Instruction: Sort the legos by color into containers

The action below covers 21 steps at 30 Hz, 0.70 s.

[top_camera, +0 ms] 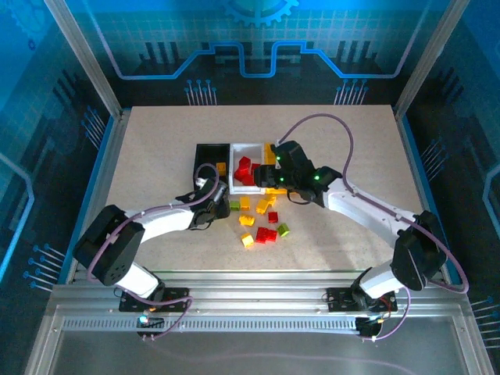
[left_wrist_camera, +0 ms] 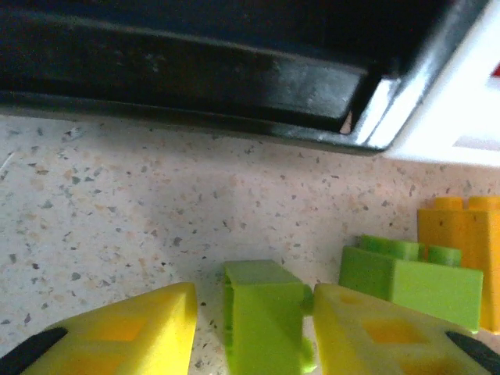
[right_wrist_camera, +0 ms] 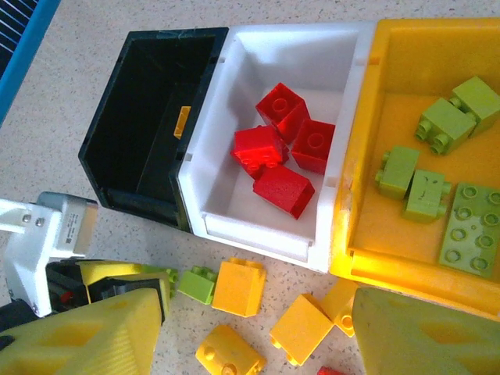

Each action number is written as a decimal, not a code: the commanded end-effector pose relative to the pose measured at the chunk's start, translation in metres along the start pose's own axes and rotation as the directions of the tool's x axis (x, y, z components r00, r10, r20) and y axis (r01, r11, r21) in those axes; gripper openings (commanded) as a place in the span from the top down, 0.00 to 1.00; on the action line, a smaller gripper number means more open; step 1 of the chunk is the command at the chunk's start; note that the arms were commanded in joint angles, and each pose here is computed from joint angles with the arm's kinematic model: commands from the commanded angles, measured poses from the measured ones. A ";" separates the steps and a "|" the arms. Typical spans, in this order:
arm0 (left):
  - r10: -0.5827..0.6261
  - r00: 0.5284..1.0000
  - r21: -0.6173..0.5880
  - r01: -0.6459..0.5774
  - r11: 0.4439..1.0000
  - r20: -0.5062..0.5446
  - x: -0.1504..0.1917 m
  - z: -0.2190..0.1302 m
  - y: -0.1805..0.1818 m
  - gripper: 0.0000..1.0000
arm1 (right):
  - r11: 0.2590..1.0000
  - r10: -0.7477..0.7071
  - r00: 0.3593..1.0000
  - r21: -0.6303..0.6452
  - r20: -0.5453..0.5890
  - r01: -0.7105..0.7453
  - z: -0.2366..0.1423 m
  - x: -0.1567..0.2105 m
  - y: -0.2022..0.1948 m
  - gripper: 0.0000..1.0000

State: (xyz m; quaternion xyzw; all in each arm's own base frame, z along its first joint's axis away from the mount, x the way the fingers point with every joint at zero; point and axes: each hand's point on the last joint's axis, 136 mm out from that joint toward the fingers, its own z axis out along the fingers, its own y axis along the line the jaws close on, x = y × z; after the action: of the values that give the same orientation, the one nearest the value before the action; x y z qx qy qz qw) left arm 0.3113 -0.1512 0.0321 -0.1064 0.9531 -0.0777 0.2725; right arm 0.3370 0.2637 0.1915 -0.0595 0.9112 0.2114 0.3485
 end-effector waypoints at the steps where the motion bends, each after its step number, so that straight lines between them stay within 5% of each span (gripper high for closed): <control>1: -0.017 1.000 -0.056 0.017 0.998 0.015 0.000 -0.001 0.015 0.61 | 1.000 0.018 0.999 -0.002 0.044 -0.018 -0.009 -0.007 -0.001 0.32; 11: -0.040 0.999 0.052 0.038 0.998 0.037 -0.019 -0.045 -0.007 0.78 | 0.999 0.043 0.997 0.023 0.070 -0.045 -0.023 -0.007 -0.013 0.32; 16: 0.043 0.995 0.198 -0.061 0.978 0.091 -0.047 -0.088 -0.074 0.76 | 0.992 0.081 0.994 0.087 0.078 -0.088 -0.035 0.010 -0.042 0.32; 21: 0.127 0.988 0.284 -0.148 0.947 0.091 -0.067 -0.083 -0.151 0.76 | 0.978 0.146 0.986 0.137 0.080 -0.156 -0.051 0.032 -0.072 0.32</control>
State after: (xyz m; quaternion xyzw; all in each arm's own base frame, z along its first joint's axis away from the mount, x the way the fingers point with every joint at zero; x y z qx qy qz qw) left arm 0.3403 -0.2477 0.1730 -0.0386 0.9179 -0.1907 0.3458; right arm 0.3050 0.1989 0.1820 0.0043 0.9125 0.1877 0.3635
